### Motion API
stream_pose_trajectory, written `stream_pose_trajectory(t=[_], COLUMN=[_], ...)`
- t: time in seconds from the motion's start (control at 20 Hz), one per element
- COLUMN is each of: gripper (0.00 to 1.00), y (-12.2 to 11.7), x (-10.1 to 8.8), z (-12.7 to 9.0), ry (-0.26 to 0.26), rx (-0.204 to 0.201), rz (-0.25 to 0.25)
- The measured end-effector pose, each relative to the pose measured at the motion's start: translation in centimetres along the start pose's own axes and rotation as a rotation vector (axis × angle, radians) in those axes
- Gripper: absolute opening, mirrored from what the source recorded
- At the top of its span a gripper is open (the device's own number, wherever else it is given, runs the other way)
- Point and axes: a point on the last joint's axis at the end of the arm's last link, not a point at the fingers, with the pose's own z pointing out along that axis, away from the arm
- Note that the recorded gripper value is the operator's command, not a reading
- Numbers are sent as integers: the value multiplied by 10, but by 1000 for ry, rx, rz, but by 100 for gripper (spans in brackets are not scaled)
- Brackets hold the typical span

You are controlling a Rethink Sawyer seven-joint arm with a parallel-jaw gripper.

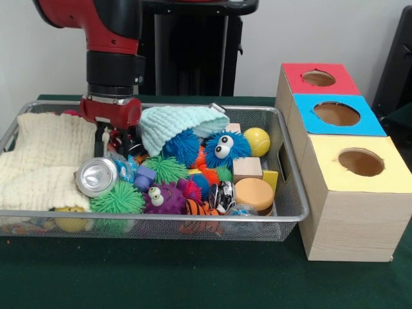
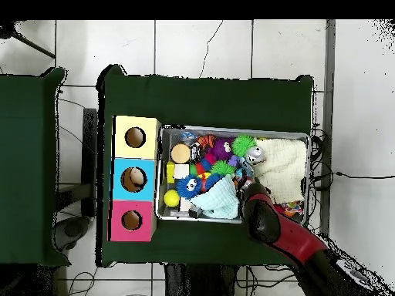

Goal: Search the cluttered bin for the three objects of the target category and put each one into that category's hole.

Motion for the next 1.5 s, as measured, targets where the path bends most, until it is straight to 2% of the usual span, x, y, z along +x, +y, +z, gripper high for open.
stream_pose_trajectory(t=[0.8, 1.15, 1.5], gripper=[100, 100, 100], y=[7, 34, 54], x=[1, -1, -9], z=[0, -5, -11], ry=[0, -11, -29], rx=[-8, -16, -16], rz=[-8, -56, -64])
